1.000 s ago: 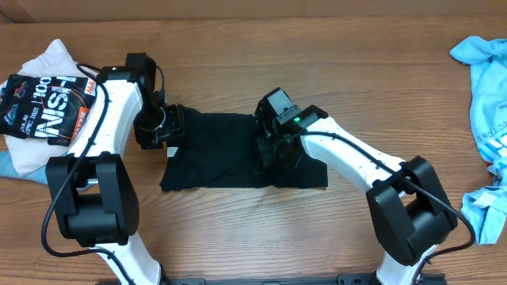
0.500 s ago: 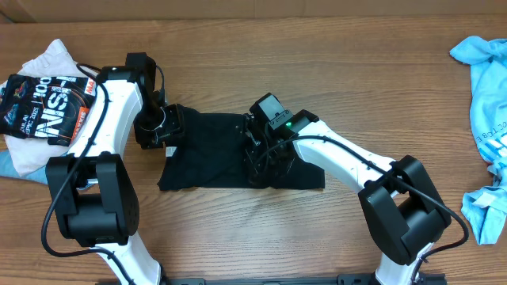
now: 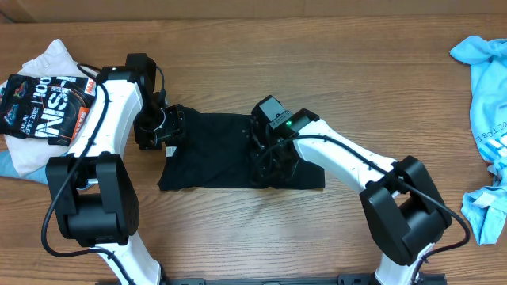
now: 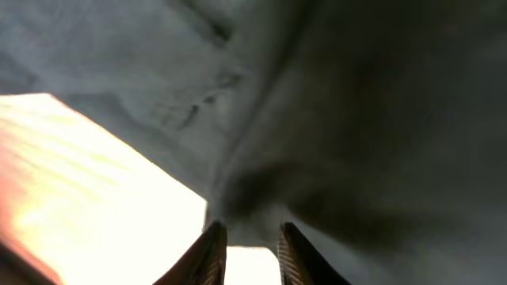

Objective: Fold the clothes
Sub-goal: 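Fold the strip's right end leftward over the middle with the right gripper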

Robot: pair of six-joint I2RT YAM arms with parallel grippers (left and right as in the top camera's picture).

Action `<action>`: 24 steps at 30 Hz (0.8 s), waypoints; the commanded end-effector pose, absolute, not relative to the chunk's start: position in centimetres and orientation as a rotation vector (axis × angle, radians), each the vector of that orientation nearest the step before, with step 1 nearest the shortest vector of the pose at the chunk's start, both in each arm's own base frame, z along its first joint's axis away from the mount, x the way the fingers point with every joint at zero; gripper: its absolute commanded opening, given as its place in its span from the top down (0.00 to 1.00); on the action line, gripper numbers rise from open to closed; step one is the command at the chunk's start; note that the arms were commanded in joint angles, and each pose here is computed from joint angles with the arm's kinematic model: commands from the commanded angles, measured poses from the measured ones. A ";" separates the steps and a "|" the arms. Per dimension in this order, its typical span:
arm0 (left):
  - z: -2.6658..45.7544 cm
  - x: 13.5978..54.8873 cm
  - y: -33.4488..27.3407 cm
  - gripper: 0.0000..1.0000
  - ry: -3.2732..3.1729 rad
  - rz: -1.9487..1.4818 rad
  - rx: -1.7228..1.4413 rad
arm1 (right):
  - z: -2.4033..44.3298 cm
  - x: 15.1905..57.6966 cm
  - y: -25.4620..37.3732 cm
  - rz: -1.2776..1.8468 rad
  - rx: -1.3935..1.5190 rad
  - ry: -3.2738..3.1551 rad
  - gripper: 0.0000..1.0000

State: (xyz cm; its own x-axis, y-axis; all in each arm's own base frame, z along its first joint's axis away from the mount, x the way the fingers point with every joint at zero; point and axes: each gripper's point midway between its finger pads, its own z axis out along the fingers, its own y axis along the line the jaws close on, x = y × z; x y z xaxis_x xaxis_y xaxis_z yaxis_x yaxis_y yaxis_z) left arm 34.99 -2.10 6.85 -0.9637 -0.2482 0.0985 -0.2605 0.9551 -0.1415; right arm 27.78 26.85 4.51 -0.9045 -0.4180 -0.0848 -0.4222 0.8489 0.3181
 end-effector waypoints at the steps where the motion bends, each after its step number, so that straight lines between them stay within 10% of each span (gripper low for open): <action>1: 7.2 35.9 -1.7 0.25 -3.079 0.181 0.310 | 11.7 31.6 26.2 0.391 -0.612 2.800 0.71; 24: 0.2 35.4 -3.0 0.18 -3.163 0.300 0.106 | 11.4 33.6 20.5 0.222 -0.298 2.854 0.59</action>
State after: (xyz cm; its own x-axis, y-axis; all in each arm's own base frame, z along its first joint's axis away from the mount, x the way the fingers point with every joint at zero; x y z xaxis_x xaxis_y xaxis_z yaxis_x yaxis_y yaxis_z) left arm 36.03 -1.95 1.11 -0.9937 -0.1046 -0.0410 -0.0977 0.9848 -0.1436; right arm 33.50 20.76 11.75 -0.9409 -0.1908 -0.2798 -0.2347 0.9630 0.1327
